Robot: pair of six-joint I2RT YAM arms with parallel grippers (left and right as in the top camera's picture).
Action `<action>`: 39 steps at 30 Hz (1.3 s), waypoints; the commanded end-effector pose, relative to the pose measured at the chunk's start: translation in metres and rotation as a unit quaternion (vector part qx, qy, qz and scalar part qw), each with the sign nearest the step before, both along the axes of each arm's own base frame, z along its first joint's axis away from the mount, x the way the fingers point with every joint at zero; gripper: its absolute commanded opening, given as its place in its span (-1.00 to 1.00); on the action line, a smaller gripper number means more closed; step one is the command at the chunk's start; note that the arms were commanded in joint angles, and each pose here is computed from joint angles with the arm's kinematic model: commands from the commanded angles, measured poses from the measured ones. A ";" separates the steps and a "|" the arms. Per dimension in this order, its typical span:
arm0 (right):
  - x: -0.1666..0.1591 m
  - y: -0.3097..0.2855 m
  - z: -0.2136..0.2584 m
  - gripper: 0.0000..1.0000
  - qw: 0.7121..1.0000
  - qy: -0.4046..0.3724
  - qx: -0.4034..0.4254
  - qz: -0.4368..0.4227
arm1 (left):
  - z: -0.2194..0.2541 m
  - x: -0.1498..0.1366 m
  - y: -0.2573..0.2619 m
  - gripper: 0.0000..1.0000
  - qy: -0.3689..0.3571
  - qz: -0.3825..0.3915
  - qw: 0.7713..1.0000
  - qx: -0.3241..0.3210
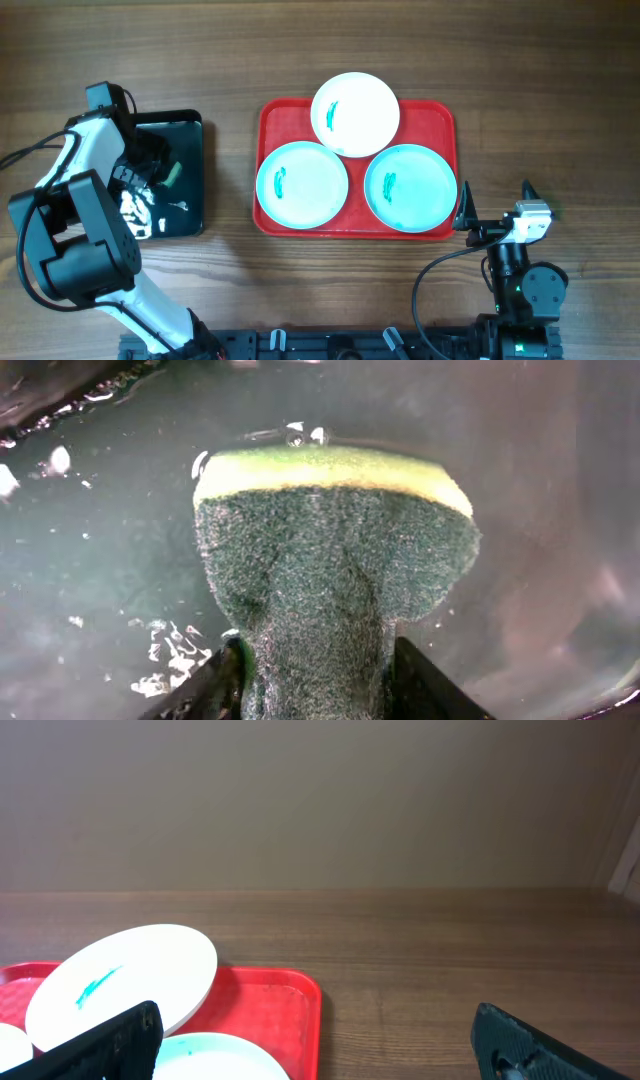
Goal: Clean dirty plates on tray and stack at the side
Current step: 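Rub the sponge in the black tray's water with the left gripper, then carry the sponge with the left gripper to the left blue plate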
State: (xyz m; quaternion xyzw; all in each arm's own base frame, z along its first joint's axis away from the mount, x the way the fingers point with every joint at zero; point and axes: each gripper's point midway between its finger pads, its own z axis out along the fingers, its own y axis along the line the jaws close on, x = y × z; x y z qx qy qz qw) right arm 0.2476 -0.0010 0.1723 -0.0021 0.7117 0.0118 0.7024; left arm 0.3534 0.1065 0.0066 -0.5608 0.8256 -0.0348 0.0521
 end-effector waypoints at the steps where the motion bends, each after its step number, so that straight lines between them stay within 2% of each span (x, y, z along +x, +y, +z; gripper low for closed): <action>1: 0.000 -0.001 0.000 0.99 1.000 -0.002 -0.006 -0.003 | 0.007 -0.001 -0.001 -0.88 -0.008 0.001 1.000 0.002; 7: 0.000 -0.001 0.000 0.99 1.000 -0.002 -0.006 -0.003 | 0.013 0.000 0.008 -0.92 -0.012 0.002 1.000 0.024; 12: 0.000 -0.001 0.000 0.99 1.000 -0.002 -0.006 -0.003 | 0.059 0.008 0.009 -0.92 -0.071 -0.012 0.996 0.043; 17: 0.000 -0.001 0.000 0.99 1.000 -0.002 -0.006 -0.003 | 0.101 0.002 -0.003 -0.92 -0.109 -0.023 0.993 0.049; 20: 0.000 -0.001 0.000 0.99 1.000 -0.002 -0.006 -0.003 | 0.091 0.000 -0.012 -0.92 -0.098 -0.034 0.994 0.045; 24: 0.000 -0.001 0.000 0.99 1.000 -0.002 -0.006 -0.003 | 0.043 -0.006 -0.024 -0.92 -0.062 -0.049 0.996 0.035; 26: 0.000 -0.001 0.000 0.99 1.000 -0.002 -0.006 -0.003 | 0.035 -0.011 -0.016 -0.92 -0.042 -0.044 0.997 0.053; 30: 0.000 -0.001 0.000 0.99 1.000 -0.002 -0.006 -0.003 | 0.070 -0.009 -0.005 -0.92 -0.066 -0.054 0.994 0.066; 34: 0.000 -0.001 0.000 0.99 1.000 -0.002 -0.006 -0.003 | 0.125 -0.008 -0.007 -0.92 -0.125 -0.066 0.986 0.090; 36: 0.000 -0.001 0.000 0.99 1.000 -0.002 -0.006 -0.003 | 0.122 -0.012 -0.013 -0.92 -0.120 -0.073 0.986 0.087; 39: 0.000 -0.001 0.000 1.00 1.000 -0.002 -0.006 -0.003 | 0.081 -0.017 -0.017 -0.92 -0.090 -0.079 0.990 0.080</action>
